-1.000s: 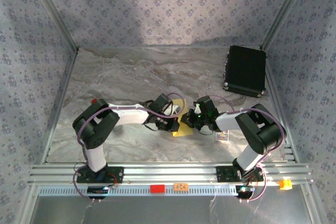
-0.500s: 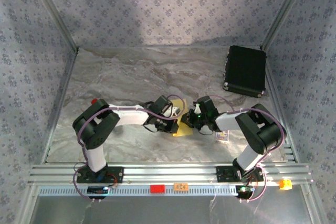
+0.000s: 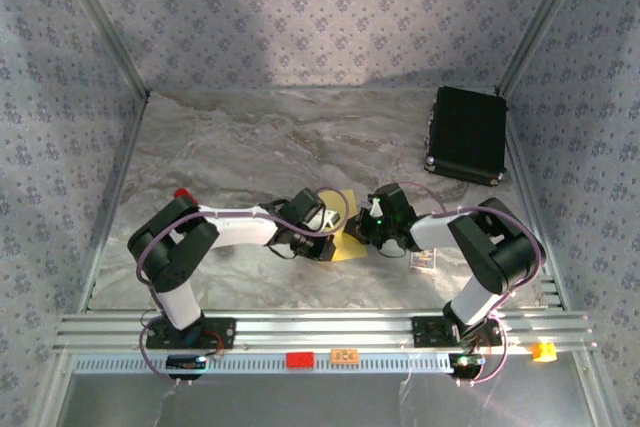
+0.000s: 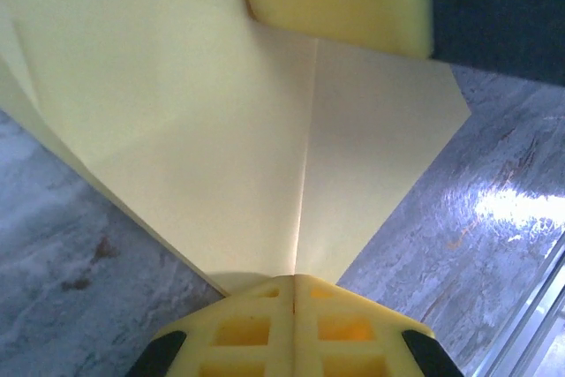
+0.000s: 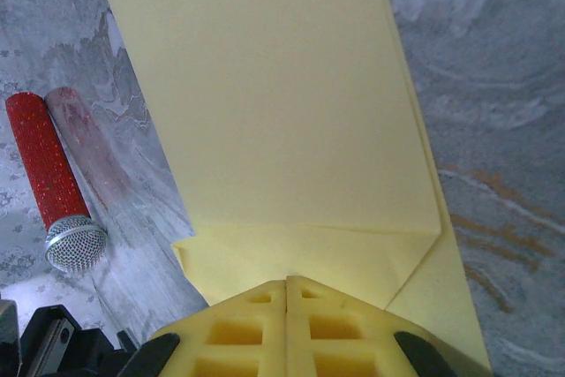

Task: Fold a paper plane with a square sheet of paper (pick it up from the middle)
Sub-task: Fold the triangle a second time at the center of the table.

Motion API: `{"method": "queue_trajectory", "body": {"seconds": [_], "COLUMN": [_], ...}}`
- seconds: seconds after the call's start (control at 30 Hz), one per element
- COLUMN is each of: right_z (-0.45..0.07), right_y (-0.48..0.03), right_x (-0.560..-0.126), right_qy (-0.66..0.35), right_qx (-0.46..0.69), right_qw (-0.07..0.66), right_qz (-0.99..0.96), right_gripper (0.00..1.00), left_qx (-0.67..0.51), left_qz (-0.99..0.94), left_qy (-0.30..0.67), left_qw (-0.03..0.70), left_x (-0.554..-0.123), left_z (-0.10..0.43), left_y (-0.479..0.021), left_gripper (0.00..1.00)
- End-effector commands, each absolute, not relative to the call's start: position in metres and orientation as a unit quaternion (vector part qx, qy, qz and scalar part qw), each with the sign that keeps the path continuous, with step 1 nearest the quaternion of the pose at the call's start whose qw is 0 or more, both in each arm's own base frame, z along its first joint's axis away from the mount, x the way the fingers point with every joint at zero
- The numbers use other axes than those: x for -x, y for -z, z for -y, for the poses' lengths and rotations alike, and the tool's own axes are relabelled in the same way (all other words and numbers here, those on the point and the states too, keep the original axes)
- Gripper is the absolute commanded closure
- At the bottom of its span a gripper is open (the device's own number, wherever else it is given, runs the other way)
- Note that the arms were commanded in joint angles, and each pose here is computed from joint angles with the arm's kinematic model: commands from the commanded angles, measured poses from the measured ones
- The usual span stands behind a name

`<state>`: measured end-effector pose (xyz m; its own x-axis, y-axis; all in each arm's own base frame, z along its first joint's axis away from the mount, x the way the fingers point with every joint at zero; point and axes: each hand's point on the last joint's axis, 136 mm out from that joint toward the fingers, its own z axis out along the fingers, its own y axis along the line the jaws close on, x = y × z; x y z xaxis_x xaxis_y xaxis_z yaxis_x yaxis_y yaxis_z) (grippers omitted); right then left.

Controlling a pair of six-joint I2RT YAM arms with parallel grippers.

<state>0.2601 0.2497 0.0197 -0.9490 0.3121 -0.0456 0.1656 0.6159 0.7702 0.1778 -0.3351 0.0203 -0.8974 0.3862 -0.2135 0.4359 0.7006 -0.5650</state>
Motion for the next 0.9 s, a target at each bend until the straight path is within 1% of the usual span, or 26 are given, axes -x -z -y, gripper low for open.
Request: {"method": "queue_trajectory", "body": {"seconds": [0.0,0.23,0.37,0.57,0.73,0.87], "right_z": [-0.231,-0.233,-0.232,-0.233,-0.231,-0.231], "right_y": [0.004,0.002,0.002,0.002,0.003,0.004], "right_x": [-0.248,-0.248,-0.248,-0.248,-0.247,-0.247], "right_qy": [-0.372,-0.375,-0.374,-0.374,-0.371,-0.372], "right_qx": [-0.162,-0.161,-0.161,-0.16,-0.162,-0.163], "right_qw": [0.069,0.069,0.07,0.07,0.071,0.069], "right_qz": [-0.911,-0.91,-0.91,-0.911,-0.912,-0.911], "right_gripper": [0.92,0.92,0.92,0.92,0.92,0.92], "left_qx": [-0.237,-0.237,-0.23,-0.228,-0.217,-0.212], "left_qz": [-0.921,-0.91,-0.905,-0.909,-0.921,-0.923], "left_qy": [0.308,0.336,0.349,0.345,0.323,0.32], "left_qw": [0.017,0.06,0.076,0.048,0.018,-0.002], "left_x": [-0.16,-0.174,-0.183,-0.183,-0.173,-0.162], "left_z": [0.324,0.338,0.347,0.353,0.341,0.333], "left_y": [-0.023,-0.054,-0.062,-0.045,-0.02,-0.012], "left_gripper": [1.0,0.99,0.98,0.99,1.0,1.0]}}
